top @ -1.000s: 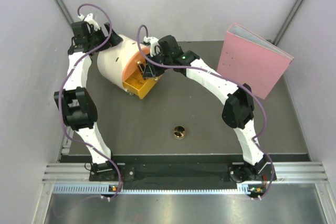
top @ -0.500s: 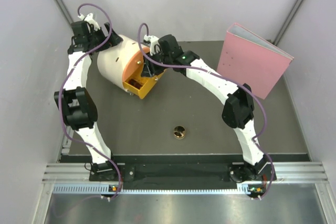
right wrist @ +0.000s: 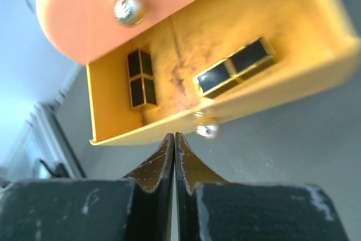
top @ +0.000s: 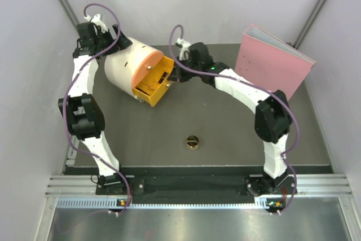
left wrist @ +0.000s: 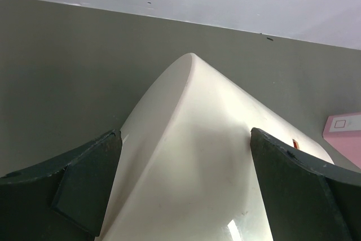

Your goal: Organize the makeup

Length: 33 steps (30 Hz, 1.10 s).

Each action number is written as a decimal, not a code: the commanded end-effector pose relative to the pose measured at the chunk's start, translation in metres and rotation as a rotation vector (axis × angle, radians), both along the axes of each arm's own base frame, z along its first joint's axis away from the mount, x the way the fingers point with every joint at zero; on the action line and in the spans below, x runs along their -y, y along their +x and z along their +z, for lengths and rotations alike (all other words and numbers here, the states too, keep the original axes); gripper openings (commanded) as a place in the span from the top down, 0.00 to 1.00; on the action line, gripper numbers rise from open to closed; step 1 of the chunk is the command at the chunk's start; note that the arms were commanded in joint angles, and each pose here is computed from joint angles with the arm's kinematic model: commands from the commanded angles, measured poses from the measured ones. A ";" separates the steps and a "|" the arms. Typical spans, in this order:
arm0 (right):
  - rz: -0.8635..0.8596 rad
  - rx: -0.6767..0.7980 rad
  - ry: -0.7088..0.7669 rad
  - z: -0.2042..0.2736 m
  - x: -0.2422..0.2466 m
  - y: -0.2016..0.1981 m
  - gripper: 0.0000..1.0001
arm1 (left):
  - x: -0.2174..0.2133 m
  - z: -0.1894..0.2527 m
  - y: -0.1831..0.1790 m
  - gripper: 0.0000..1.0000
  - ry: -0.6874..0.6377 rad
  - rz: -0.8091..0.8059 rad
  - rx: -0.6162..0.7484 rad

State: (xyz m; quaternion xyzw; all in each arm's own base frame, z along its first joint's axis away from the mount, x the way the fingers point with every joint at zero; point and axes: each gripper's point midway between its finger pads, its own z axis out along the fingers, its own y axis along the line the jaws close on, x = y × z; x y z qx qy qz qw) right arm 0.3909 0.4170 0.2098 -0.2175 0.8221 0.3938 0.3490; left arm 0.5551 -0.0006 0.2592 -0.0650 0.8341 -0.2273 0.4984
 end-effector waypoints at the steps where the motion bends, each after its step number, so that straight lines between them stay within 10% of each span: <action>1: -0.083 0.021 0.280 0.066 0.032 0.023 1.00 | 0.009 -0.044 -0.017 0.01 0.012 -0.031 -0.160; 33: 0.089 -0.267 0.410 -0.005 -0.036 0.048 1.00 | 0.009 -0.045 -0.018 0.01 0.005 -0.030 -0.167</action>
